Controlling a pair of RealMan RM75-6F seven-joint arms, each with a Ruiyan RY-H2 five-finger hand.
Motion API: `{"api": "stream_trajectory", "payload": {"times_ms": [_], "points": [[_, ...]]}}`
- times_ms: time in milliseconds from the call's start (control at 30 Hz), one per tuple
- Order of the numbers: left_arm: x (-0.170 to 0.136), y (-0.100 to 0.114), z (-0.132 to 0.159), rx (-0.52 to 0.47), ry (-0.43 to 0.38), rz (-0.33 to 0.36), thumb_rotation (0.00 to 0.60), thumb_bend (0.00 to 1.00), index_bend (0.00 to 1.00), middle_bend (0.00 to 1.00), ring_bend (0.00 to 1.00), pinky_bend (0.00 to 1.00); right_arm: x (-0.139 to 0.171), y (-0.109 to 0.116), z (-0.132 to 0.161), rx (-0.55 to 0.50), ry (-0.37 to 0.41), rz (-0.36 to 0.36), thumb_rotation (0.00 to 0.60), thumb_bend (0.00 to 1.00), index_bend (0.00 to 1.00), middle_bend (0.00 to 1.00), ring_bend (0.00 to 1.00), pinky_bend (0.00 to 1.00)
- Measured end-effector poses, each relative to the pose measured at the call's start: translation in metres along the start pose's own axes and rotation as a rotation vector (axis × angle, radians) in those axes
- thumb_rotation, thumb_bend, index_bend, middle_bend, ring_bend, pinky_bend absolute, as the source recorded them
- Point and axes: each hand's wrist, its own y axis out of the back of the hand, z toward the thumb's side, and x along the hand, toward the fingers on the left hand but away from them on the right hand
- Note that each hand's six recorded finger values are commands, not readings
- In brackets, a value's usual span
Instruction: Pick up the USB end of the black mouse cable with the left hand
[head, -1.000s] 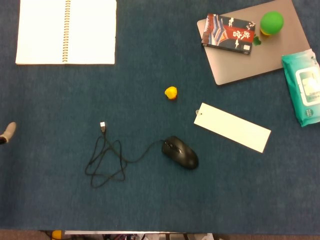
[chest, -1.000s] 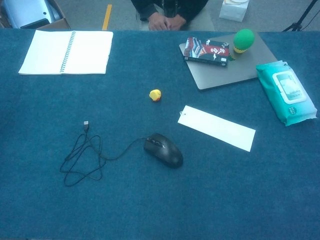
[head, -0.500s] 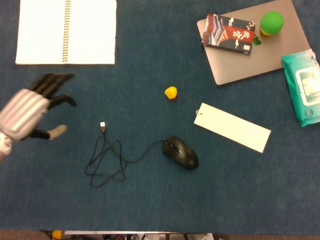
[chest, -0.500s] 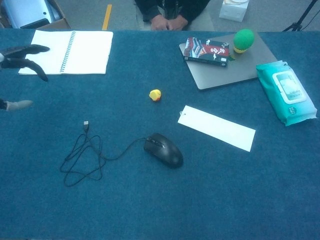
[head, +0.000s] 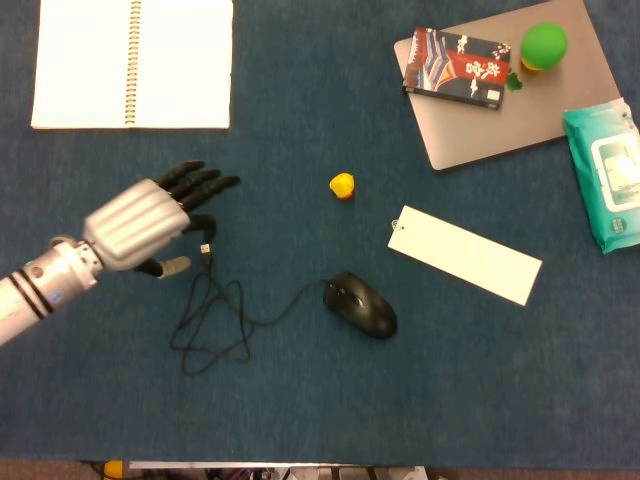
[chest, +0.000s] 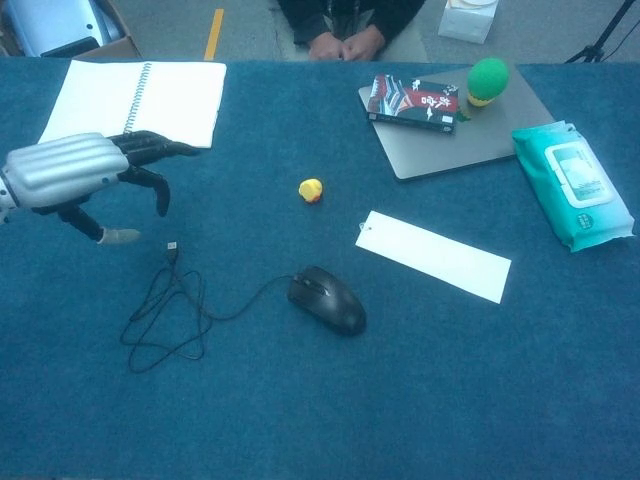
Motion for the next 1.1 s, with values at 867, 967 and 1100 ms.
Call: {"api": "stream_trajectory", "payload": {"times_ms": [867,967,1100], "points": [[0.046,-0.037,0.005,0.366,-0.222,-0.105,0.6,0.27,0.46,0.0,0.0,0.0,0.001,0.0,0.0,0.026,-0.029,0.006,0.6,0.37,0.4,0.36,0.23,0.34],[0.044,-0.039,0.003,0.38,-0.227,-0.118,0.6,0.27,0.46,0.0,0.0,0.0,0.002,0.0,0.0,0.026,-0.03,0.006,0.6,0.38,0.4,0.36,0.23,0.34],[0.043,-0.041,0.001,0.395,-0.231,-0.125,0.6,0.27,0.46,0.0,0.0,0.0,0.002,0.0,0.001,0.026,-0.03,0.007,0.6,0.37,0.4,0.36,0.23,0.34]]}}
